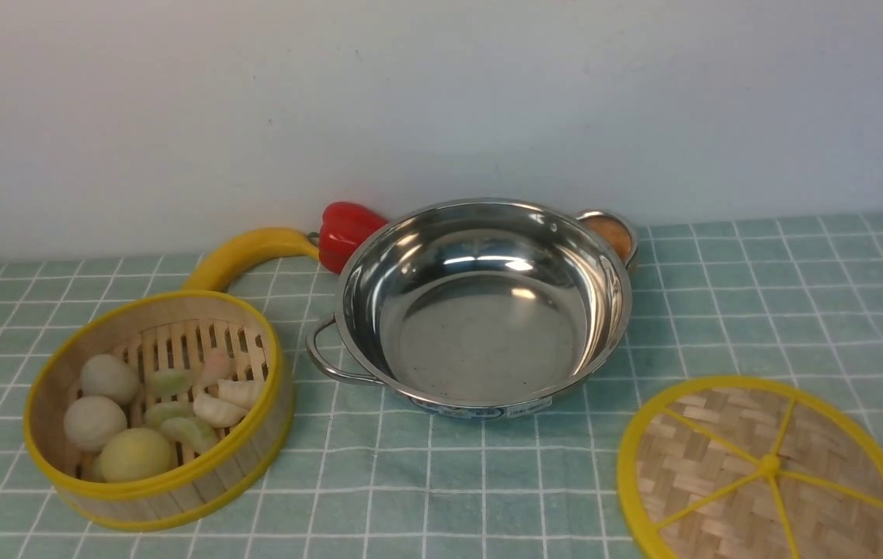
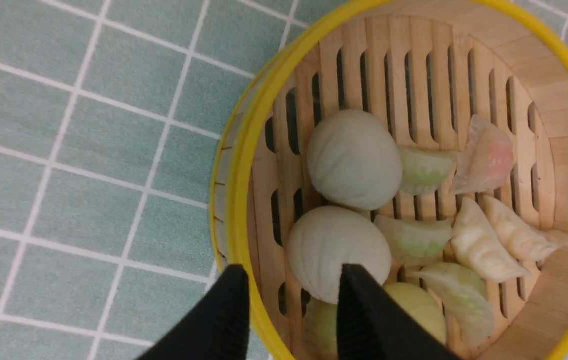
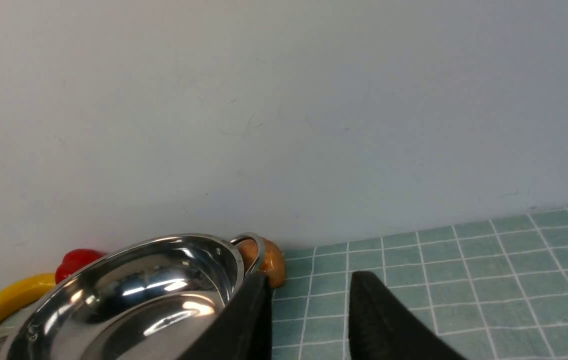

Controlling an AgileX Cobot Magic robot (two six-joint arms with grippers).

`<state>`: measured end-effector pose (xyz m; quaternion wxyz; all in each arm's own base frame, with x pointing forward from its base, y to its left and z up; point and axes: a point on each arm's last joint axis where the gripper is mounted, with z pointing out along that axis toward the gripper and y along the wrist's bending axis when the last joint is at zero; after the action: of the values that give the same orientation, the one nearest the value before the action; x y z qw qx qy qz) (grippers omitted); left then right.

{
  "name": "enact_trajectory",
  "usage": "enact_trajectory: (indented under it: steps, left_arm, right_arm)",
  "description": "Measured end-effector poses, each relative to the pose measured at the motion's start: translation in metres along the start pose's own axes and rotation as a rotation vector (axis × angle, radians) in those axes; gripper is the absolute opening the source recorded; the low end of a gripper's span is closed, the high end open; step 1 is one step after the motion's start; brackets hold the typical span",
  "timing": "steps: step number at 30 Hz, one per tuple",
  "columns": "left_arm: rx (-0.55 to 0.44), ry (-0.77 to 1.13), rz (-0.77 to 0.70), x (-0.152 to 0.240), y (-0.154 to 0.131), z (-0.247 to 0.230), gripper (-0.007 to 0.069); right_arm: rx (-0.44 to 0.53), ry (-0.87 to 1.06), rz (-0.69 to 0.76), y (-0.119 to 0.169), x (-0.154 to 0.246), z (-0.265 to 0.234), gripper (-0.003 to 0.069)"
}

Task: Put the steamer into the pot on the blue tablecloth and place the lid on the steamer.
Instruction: 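Grasp the rim of the steamer basket holding the buns with the left gripper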

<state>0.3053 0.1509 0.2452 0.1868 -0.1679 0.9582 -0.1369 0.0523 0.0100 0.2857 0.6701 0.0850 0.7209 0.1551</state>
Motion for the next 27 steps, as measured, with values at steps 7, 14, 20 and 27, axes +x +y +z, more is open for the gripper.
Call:
enact_trajectory:
  steps: [7, 14, 20, 27]
  left_arm:
    - [0.006, 0.037, -0.028, -0.003, 0.011, 0.028, 0.0243]
    - [0.015, 0.094, -0.016, -0.002, 0.007, 0.057, 0.0243]
    - [-0.039, 0.123, 0.028, -0.002, 0.008, 0.075, 0.0243]
    - [-0.054, 0.142, 0.02, 0.0, 0.011, 0.083, 0.0242]
  right_arm:
    - [-0.044, 0.034, 0.015, 0.008, -0.007, -0.004, 0.024]
    - [-0.076, 0.013, -0.033, 0.017, -0.024, -0.012, 0.024]
    - [-0.108, 0.012, 0.01, 0.022, -0.028, -0.015, 0.024]
    - [-0.139, 0.058, 0.051, 0.025, -0.024, -0.015, 0.024]
